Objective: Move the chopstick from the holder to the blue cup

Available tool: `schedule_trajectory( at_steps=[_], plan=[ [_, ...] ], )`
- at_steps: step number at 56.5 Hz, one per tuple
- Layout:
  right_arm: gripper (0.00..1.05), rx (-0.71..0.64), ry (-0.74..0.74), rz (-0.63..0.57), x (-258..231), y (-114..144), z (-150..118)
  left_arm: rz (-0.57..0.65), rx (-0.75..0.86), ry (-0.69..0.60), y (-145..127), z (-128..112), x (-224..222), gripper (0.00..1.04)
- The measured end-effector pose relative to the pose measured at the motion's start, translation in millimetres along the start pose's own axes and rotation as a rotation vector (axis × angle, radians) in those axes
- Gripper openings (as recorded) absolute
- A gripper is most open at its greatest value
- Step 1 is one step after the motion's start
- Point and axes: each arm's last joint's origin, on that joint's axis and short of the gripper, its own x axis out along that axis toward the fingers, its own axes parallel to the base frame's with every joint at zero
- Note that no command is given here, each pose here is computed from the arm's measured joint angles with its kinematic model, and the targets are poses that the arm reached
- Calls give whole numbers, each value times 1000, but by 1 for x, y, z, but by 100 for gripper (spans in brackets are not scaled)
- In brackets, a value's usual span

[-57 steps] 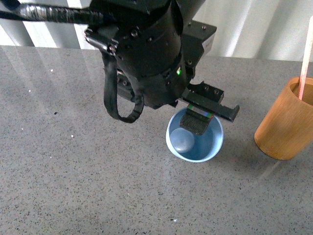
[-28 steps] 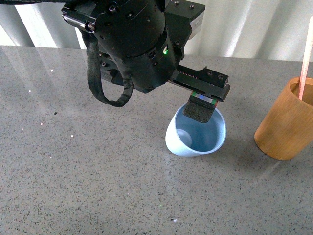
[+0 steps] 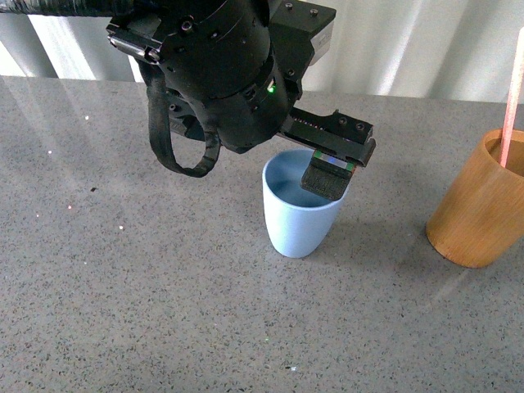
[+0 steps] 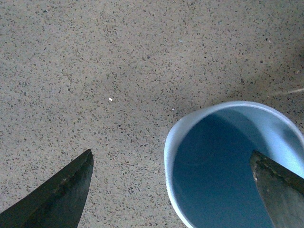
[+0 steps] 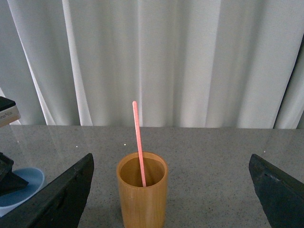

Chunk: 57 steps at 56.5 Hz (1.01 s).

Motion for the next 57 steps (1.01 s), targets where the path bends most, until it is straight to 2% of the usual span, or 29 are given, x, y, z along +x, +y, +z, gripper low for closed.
schedule_trajectory(
  at_steps=[17,24,32,36,41,51,52,54,57],
  plan=[
    [95,0,0,0,0,0,0,-13,-16,-46,7,4,-17,98],
    [95,0,0,0,0,0,0,23,-39,-161,17,12,-42,98],
    [95,0,0,0,0,0,0,85,-107,-372,35,17,-82,98],
    [95,0,0,0,0,0,0,167,-161,-518,48,13,-106,98],
    [95,0,0,0,0,0,0,286,-227,-676,63,-6,-131,98],
    [95,0,0,0,0,0,0,297,-233,-672,65,-17,-129,98],
    [95,0,0,0,0,0,0,310,-234,-674,65,-18,-127,97],
    [95,0,0,0,0,0,0,382,-262,-759,66,-24,-127,89],
    [95,0,0,0,0,0,0,401,-282,-863,70,-42,-132,76]
  ],
)
